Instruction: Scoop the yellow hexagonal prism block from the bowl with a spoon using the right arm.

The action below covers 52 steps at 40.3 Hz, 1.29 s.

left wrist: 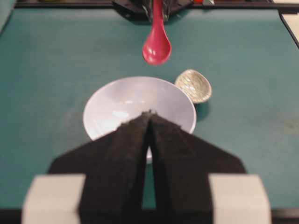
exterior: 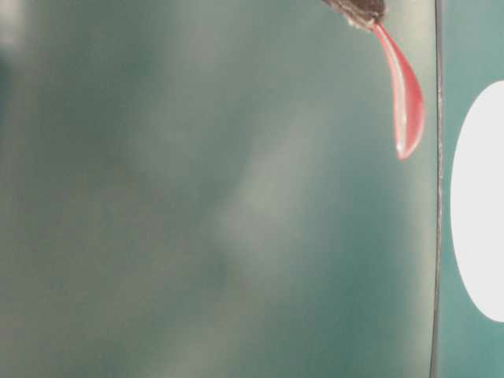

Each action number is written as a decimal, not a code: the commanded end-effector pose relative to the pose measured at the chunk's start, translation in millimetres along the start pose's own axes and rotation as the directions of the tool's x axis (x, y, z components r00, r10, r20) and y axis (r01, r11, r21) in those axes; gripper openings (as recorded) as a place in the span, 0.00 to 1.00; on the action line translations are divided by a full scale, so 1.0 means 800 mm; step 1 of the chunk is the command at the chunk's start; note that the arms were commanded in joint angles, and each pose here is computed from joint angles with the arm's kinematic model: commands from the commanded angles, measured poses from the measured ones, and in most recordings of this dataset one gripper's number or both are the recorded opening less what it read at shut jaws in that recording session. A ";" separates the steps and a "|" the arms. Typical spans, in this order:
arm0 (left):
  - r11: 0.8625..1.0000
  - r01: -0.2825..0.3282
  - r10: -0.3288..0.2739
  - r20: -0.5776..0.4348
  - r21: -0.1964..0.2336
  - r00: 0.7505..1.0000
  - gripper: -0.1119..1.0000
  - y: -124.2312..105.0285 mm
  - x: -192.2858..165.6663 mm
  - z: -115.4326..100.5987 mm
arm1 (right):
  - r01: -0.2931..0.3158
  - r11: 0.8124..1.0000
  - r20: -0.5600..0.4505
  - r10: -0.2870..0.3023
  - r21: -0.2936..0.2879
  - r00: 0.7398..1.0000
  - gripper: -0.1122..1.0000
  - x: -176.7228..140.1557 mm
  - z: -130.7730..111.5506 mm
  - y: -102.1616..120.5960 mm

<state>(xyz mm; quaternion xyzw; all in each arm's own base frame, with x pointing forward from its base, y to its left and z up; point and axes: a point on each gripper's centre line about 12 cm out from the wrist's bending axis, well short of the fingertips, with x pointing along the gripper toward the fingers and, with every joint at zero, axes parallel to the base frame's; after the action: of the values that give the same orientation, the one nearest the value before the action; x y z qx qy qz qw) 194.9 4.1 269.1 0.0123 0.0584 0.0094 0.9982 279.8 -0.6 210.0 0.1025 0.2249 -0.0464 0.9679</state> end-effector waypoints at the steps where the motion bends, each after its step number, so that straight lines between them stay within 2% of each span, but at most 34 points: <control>1: 1.000 -0.024 0.024 0.035 -0.001 0.999 0.11 0.006 0.000 0.016 | -0.001 1.000 -0.009 0.001 0.020 1.000 0.31 0.000 0.018 -0.005; 9: 0.999 -0.042 0.042 0.028 -0.003 0.999 0.11 0.010 0.000 0.014 | 0.010 0.998 -0.054 -0.007 0.056 0.999 0.31 0.000 0.037 -0.020; 21: 0.999 -0.049 0.049 0.022 -0.003 0.999 0.11 0.012 0.001 0.012 | -0.002 0.998 -0.109 0.009 0.070 0.994 0.31 0.007 0.068 -0.028; 40: 0.999 -0.049 0.049 0.002 -0.004 0.999 0.11 0.012 -0.001 0.010 | -0.055 0.995 -0.281 0.077 0.084 0.957 0.31 0.058 0.085 -0.021; 52: 0.999 -0.049 0.049 -0.006 -0.006 0.999 0.11 0.012 -0.002 0.010 | 0.010 0.980 -0.277 0.046 0.200 0.960 0.31 0.064 0.097 -0.030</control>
<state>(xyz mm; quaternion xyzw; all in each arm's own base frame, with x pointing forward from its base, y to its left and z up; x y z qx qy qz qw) 192.0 12.9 267.1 0.0097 0.0739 0.0325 0.9967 352.0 -41.1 238.1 0.2052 0.3679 -0.0401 0.9061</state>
